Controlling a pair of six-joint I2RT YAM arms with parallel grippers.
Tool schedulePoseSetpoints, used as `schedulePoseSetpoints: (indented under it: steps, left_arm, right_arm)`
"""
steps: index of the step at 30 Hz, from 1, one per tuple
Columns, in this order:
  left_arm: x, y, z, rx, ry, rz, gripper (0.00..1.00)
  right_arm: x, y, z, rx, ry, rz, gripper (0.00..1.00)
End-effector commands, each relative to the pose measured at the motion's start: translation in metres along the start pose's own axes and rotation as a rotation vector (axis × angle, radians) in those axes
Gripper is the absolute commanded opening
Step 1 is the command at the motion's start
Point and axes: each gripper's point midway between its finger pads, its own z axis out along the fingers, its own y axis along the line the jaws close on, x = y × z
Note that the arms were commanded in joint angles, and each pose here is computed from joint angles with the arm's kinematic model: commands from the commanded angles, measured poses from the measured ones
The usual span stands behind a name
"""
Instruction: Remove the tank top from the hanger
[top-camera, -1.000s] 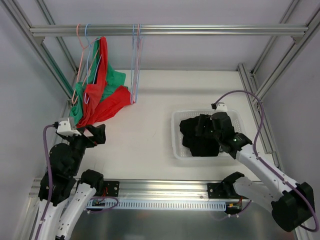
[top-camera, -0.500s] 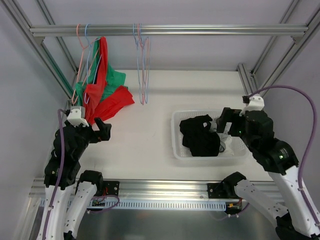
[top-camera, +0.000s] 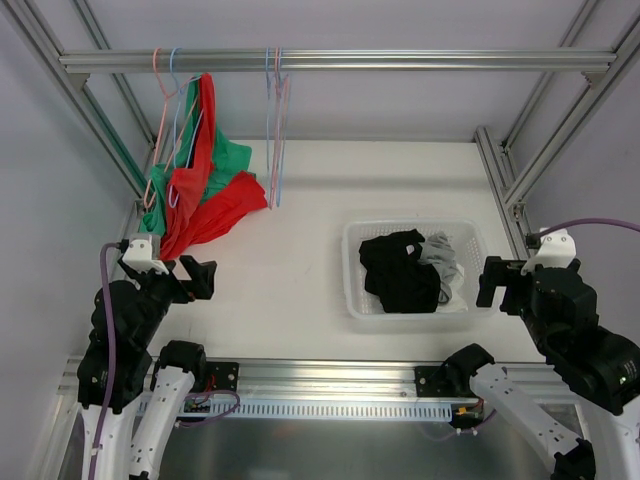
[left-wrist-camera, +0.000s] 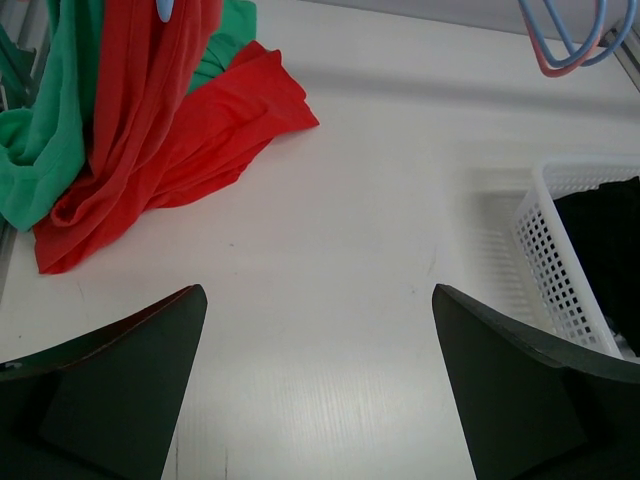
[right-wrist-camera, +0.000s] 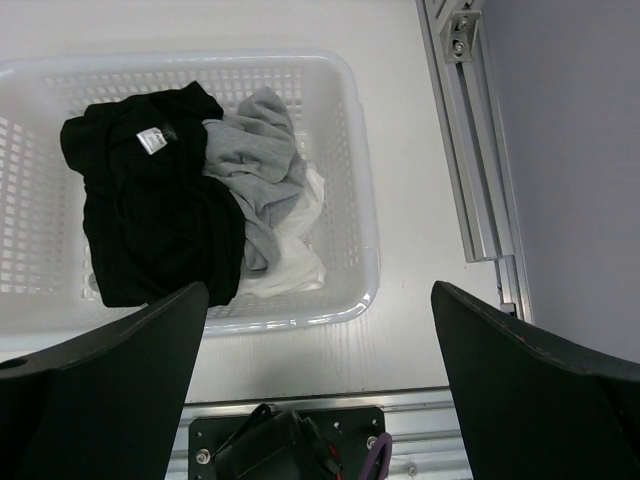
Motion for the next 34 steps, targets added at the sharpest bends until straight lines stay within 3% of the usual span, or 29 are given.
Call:
schedulePoseSetpoints:
  steps: [1,34]
  left_arm:
    - [-0.002,0.006,0.001,-0.035,-0.004,-0.012,0.99]
    - [0.011,0.017,0.011,-0.084,-0.018,-0.049,0.99]
  right_arm:
    - [0.008,-0.015,-0.003,0.057,0.002,-0.046,0.99]
    - [0.013,0.011,0.023,-0.004,0.003,-0.009,1.0]
